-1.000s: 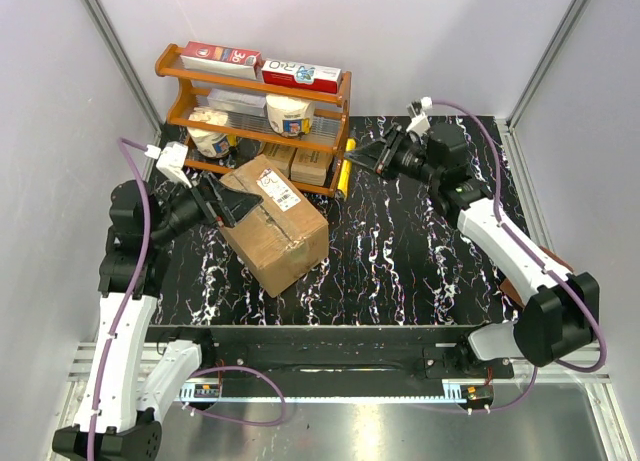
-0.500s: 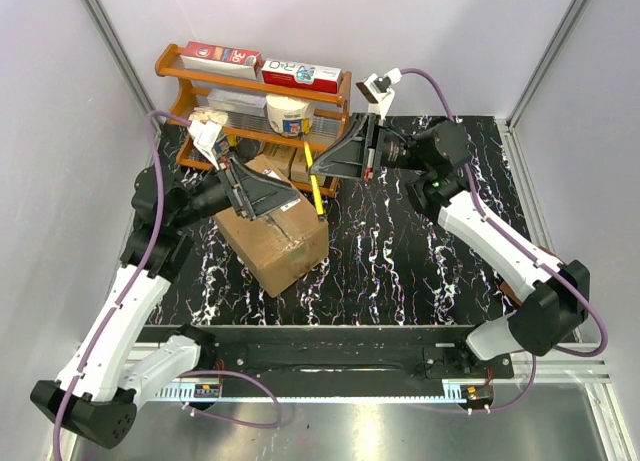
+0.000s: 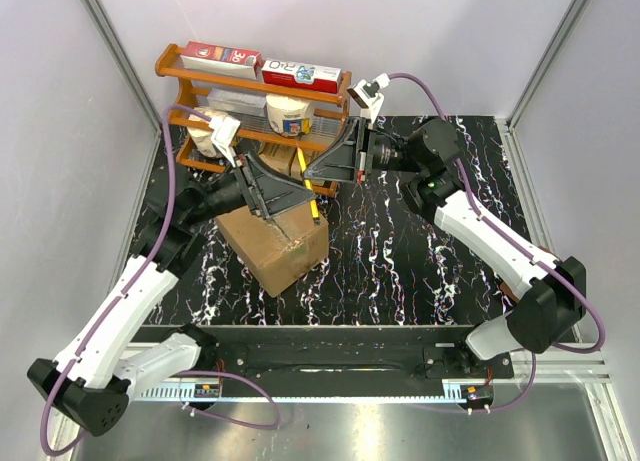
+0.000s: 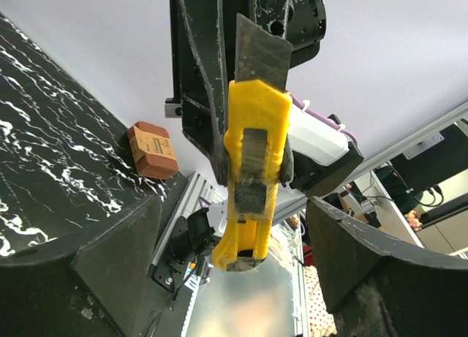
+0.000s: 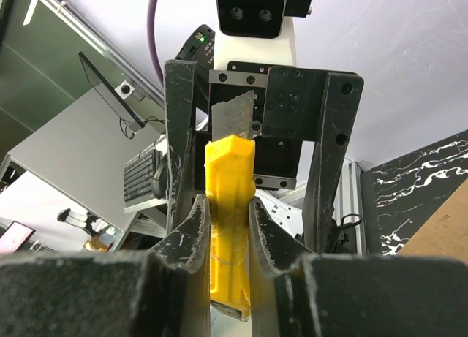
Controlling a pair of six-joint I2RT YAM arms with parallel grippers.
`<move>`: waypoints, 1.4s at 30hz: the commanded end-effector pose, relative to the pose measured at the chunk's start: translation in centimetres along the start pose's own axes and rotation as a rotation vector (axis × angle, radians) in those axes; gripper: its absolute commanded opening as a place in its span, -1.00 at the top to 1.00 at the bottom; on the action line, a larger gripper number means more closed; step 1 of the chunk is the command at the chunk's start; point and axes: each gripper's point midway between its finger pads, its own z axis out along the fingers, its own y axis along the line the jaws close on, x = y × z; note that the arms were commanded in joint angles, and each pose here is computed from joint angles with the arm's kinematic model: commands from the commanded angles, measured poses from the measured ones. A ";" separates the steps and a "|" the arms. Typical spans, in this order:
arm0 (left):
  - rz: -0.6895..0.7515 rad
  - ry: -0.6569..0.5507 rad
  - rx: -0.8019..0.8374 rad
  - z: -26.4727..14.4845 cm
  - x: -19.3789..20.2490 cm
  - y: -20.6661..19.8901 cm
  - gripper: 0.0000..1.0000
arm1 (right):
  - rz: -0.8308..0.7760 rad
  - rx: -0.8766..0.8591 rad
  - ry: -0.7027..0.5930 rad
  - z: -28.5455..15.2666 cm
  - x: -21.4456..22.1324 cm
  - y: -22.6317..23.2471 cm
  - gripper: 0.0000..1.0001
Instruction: Unpack the express box
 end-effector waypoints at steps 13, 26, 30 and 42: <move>0.014 -0.050 0.015 1.3 -1.4 -1.3 0.56 | -0.056 0.024 -0.019 0.0 -0.4 1.8 0.94; 0.081 -0.151 -0.335 -1.1 -3.3 2.8 0.73 | -0.178 0.696 -0.276 -6.3 -3.7 -4.7 -0.77; 0.033 -0.293 -0.499 -2.7 -5.5 4.7 0.75 | -0.281 0.699 -0.186 -6.4 -2.1 -4.2 -0.51; -0.167 -0.502 -0.600 -4.2 -7.3 6.9 0.76 | -0.518 0.656 0.024 -0.2 3.2 -5.0 -0.49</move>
